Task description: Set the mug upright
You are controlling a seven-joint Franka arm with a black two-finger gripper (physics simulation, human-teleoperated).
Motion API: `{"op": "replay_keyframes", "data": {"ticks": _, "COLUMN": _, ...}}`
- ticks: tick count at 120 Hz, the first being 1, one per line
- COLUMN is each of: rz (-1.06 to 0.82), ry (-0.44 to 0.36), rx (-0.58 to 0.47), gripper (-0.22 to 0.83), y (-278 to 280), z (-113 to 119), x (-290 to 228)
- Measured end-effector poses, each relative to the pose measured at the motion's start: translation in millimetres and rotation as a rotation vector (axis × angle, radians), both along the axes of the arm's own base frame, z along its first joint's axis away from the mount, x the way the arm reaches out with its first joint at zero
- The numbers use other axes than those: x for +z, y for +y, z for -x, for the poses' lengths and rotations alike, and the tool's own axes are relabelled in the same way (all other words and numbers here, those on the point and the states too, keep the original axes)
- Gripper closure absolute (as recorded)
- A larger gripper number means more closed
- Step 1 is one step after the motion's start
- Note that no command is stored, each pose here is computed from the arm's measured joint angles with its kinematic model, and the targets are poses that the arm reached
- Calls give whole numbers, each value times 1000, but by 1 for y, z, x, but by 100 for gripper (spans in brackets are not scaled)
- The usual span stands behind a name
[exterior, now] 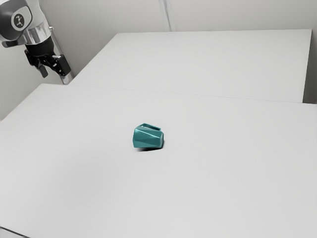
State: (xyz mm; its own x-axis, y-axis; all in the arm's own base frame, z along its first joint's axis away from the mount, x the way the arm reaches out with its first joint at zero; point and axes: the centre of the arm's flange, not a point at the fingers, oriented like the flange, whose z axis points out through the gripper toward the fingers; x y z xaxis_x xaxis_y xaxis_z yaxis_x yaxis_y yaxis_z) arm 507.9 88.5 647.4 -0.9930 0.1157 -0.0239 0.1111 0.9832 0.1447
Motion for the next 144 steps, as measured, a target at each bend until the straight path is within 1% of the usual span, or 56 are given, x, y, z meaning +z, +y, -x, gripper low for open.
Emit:
{"op": "replay_keyframes", "data": {"ticks": 21, "rz": 5, "ry": 5, "rx": -7, "gripper": 0, "y": -4, "z": 0, "x": -4}}
{"op": "replay_keyframes", "data": {"ticks": 40, "rz": 44, "ry": 24, "rx": -17, "gripper": 0, "y": -13, "z": 1, "x": -20}}
{"op": "replay_keyframes", "data": {"ticks": 46, "rz": 88, "ry": 34, "rx": -15, "gripper": 0, "y": -17, "z": 0, "x": -29}}
{"op": "replay_keyframes", "data": {"ticks": 60, "rz": 241, "ry": 57, "rx": 43, "gripper": 0, "y": -7, "z": -1, "x": -61}}
{"op": "replay_keyframes", "data": {"ticks": 80, "rz": 419, "ry": 104, "rx": 122, "gripper": 0, "y": -2, "z": -21, "x": -122}}
{"op": "replay_keyframes", "data": {"ticks": 97, "rz": 511, "ry": 115, "rx": 185, "gripper": 0, "y": 2, "z": -44, "x": -170}}
{"op": "replay_keyframes", "data": {"ticks": 114, "rz": 584, "ry": 113, "rx": 225, "gripper": 0, "y": -7, "z": -63, "x": -204}}
{"op": "replay_keyframes", "data": {"ticks": 133, "rz": 639, "ry": 137, "rx": 274, "gripper": 0, "y": -11, "z": -76, "x": -246}}
{"op": "replay_keyframes", "data": {"ticks": 144, "rz": 674, "ry": 165, "rx": 312, "gripper": 0, "y": -12, "z": -83, "x": -276}}
